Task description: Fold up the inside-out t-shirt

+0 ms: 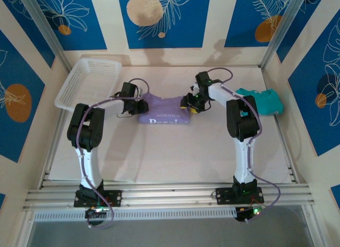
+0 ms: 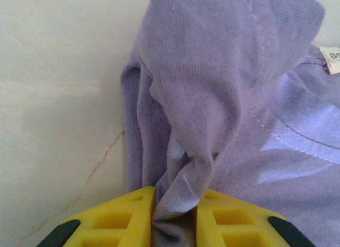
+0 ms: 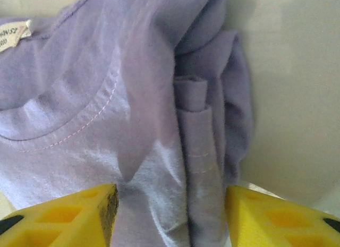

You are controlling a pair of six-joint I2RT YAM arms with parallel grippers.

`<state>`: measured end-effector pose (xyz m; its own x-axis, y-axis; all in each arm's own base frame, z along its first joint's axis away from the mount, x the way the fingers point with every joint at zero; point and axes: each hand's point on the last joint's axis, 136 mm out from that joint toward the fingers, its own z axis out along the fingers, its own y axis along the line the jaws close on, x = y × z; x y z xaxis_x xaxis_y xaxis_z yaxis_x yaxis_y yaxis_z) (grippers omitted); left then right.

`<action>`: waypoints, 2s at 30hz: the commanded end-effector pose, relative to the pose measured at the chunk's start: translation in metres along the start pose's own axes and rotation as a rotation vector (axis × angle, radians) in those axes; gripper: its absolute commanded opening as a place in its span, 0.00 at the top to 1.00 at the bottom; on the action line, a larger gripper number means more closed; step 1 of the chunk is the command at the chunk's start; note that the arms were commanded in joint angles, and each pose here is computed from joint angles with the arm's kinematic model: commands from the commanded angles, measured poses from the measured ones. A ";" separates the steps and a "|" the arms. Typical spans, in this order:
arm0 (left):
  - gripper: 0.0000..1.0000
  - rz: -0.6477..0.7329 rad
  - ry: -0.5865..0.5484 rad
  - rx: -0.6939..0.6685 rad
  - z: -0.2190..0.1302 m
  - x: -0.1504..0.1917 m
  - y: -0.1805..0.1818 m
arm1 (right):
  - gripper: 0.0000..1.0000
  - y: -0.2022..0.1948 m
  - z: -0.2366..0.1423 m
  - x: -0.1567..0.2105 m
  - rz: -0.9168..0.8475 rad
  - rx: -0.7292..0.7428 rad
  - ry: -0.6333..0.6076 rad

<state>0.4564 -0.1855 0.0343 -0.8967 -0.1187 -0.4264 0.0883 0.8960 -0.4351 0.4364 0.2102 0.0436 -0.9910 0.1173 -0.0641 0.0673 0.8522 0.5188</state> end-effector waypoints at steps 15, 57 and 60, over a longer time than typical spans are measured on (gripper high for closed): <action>0.78 -0.037 0.001 0.069 -0.007 0.009 -0.005 | 0.40 -0.014 0.023 0.028 0.031 0.156 0.141; 0.38 -0.077 -0.219 0.216 -0.124 0.024 -0.039 | 1.00 -0.100 -0.250 -0.017 -0.432 0.586 -0.244; 0.38 -0.067 -0.194 0.198 -0.121 0.029 -0.036 | 1.00 -0.107 -0.266 -0.020 -0.436 0.605 -0.248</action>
<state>0.3781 -0.1637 0.1276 -0.8016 -0.2752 -0.5307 0.1111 0.8037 -0.5845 0.4232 -0.0062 0.1854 -0.9180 -0.1795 -0.3537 -0.1590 0.9835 -0.0864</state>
